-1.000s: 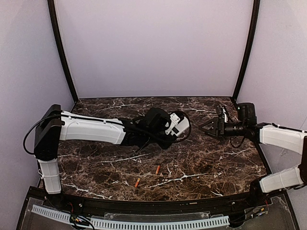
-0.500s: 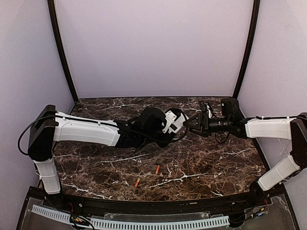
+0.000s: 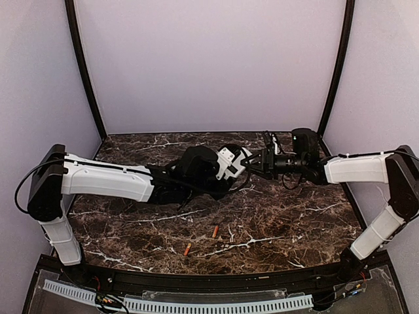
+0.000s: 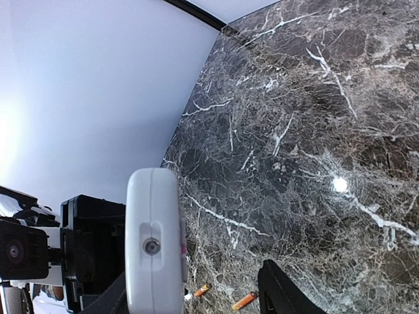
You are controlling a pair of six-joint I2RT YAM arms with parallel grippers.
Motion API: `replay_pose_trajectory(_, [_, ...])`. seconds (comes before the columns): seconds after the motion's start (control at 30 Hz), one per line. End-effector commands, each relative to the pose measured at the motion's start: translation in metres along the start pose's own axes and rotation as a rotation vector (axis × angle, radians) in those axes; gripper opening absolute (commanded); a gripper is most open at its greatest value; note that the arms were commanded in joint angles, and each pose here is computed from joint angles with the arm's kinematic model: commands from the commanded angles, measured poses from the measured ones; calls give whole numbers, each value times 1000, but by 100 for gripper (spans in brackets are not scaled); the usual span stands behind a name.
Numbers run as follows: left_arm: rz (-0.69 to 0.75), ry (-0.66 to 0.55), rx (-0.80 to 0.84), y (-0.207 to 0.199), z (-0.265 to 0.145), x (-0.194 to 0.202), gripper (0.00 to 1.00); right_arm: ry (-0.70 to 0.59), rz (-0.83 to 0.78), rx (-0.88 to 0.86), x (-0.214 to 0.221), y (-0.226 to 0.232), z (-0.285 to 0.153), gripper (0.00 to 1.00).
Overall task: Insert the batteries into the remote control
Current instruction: Pass from the left arm to the right
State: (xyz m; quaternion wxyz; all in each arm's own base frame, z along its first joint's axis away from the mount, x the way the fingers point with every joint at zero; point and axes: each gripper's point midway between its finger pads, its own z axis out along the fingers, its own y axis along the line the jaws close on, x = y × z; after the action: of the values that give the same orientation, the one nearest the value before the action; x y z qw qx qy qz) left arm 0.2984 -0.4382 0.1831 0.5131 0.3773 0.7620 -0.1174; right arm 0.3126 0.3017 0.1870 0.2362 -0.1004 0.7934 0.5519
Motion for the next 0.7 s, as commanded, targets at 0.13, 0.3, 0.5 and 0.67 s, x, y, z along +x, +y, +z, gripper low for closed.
replay_pose_trajectory(0.13, [-33,-91,-16,9,-23,-25,44,-30,-15,-37,-15,10,11,51])
replay_pose_trajectory(0.3, [-30,-87,2,5,-22,-24,44,-25,-22,-56,-17,16,18,52])
replay_pose_trajectory(0.5, [-38,-80,16,2,-20,-23,44,-28,-44,-96,-19,27,22,40])
replay_pose_trajectory(0.67, [-48,-77,24,0,-20,-22,44,-25,-54,-113,-22,31,23,23])
